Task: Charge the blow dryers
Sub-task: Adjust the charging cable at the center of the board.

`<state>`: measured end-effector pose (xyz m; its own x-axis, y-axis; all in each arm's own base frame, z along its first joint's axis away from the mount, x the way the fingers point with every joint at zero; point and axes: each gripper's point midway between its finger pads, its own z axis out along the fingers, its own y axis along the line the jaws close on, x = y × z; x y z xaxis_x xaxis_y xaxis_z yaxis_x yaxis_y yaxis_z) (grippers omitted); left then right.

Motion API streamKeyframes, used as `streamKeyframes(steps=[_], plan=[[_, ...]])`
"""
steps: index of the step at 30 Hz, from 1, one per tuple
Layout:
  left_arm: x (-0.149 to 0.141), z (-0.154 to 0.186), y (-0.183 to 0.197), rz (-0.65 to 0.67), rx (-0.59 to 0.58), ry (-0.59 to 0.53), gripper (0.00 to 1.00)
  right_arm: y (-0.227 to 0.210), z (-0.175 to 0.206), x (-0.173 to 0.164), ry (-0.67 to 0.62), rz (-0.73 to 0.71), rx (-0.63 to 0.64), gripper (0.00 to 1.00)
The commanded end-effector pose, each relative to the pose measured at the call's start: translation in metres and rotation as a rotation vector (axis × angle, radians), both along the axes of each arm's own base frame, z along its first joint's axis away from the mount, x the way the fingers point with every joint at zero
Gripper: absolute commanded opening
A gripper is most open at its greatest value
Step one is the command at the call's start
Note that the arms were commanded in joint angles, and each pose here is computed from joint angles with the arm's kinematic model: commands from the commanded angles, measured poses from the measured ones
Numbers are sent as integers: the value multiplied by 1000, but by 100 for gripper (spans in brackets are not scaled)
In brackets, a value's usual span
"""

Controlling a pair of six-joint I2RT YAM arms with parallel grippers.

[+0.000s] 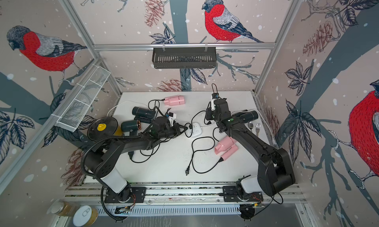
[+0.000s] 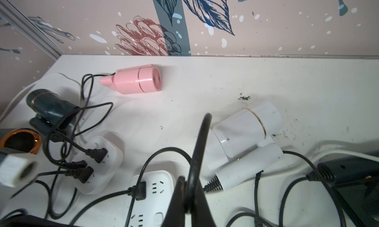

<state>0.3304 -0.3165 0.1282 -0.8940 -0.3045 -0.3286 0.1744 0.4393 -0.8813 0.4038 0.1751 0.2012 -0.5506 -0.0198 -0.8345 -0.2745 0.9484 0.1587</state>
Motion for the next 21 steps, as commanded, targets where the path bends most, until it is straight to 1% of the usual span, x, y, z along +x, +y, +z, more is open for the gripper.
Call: streamKeyframes(steps=[1,4,6,10,14,16,18,21], plan=[[4,22,-3,-24,-58,-44,6,-9,-7,11,-27,-57,-46,3],[4,20,-2,-40,-78,-28,4,-24,-22,19,-17,-143,-107,3],[5,14,1,-36,-55,-20,4,-32,-32,26,-11,-184,-144,3],[7,5,6,-32,12,-15,6,-25,-45,41,1,-163,-155,3],[7,5,4,-54,16,-18,8,-10,-46,51,-1,-121,-100,3],[7,11,2,-69,4,-24,9,-7,-42,53,-10,-123,-58,3],[6,21,-2,-89,-33,-29,9,-7,-38,53,-22,-127,-6,4],[5,34,-6,-110,-123,-11,9,-13,-26,53,-50,-135,93,3]])
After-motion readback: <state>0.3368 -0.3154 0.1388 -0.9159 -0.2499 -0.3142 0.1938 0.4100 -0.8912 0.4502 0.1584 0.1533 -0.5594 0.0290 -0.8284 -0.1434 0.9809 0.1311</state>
